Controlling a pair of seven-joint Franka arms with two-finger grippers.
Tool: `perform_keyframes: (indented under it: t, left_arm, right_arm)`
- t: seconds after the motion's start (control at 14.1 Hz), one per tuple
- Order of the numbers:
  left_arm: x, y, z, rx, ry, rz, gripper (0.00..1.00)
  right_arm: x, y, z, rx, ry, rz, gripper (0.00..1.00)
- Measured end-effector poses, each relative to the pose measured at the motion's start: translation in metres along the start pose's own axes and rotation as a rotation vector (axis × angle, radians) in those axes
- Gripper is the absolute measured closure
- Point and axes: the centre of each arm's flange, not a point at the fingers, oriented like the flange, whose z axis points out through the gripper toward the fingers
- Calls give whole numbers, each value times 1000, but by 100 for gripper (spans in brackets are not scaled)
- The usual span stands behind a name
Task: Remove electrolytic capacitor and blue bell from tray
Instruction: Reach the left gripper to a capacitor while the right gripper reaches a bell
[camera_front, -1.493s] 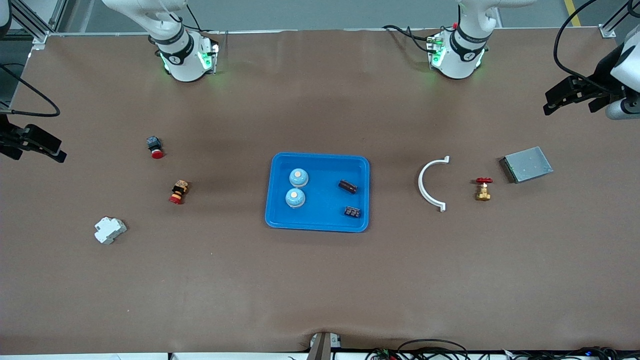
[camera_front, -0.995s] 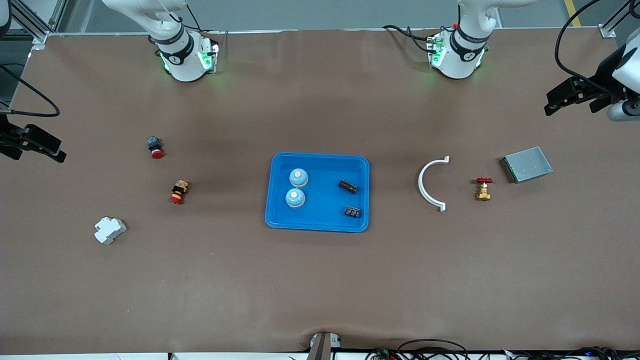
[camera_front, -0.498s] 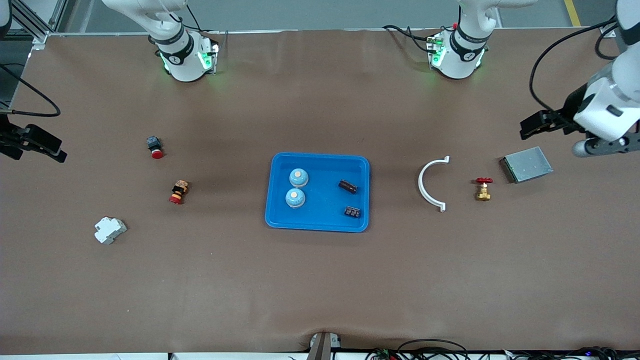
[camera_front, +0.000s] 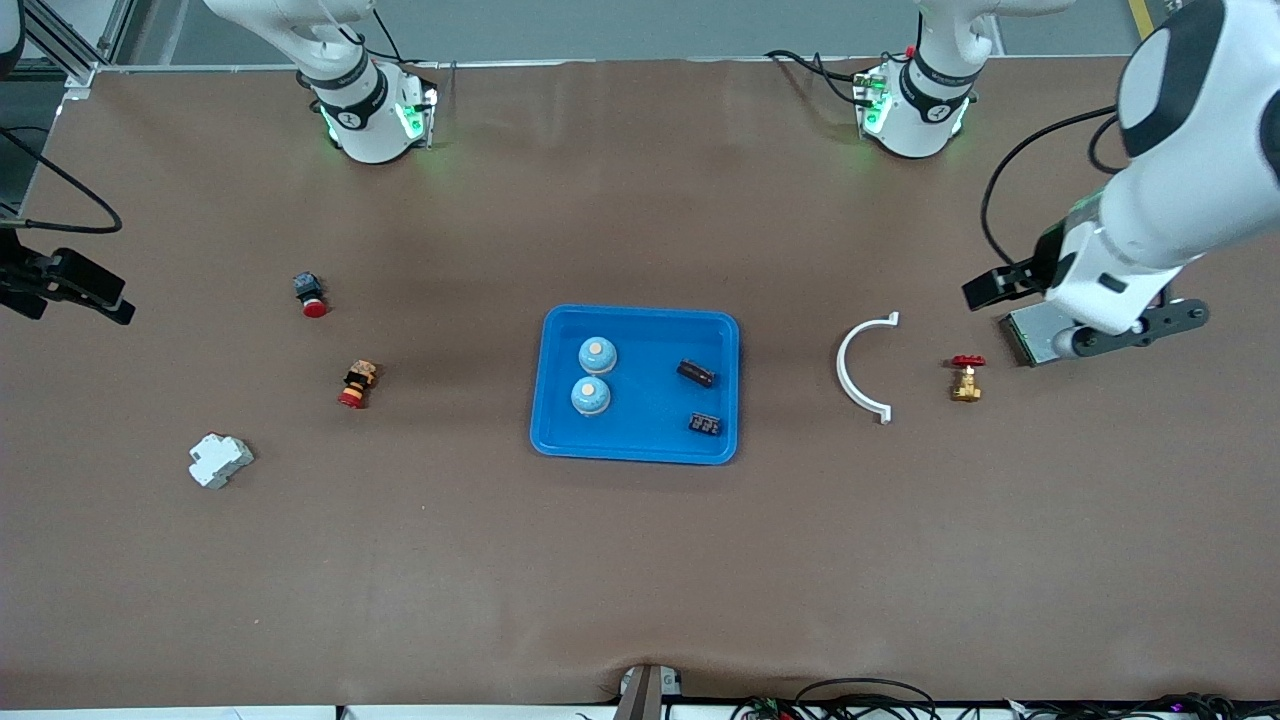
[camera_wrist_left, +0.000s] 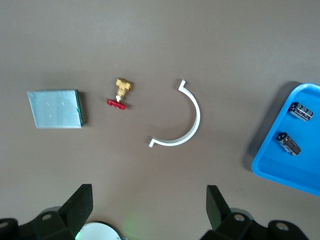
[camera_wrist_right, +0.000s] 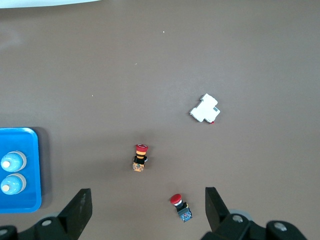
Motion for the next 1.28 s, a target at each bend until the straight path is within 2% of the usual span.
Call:
perform_keyframes:
  t: [0.21, 0.71, 0.92, 1.28]
  left_arm:
    - [-6, 21, 12, 10, -18, -69, 0]
    - [-15, 49, 20, -23, 20, -182, 0]
    - [-22, 59, 21, -23, 18, -230, 0]
    - [-22, 61, 27, -33, 6, -237, 0]
  right_arm:
    - [0, -6, -2, 0, 4, -10, 0]
    - [-1, -18, -3, 4, 3, -31, 0]
    - [-5, -58, -1, 12, -8, -65, 0]
    - [-25, -166, 15, 16, -43, -7, 0]
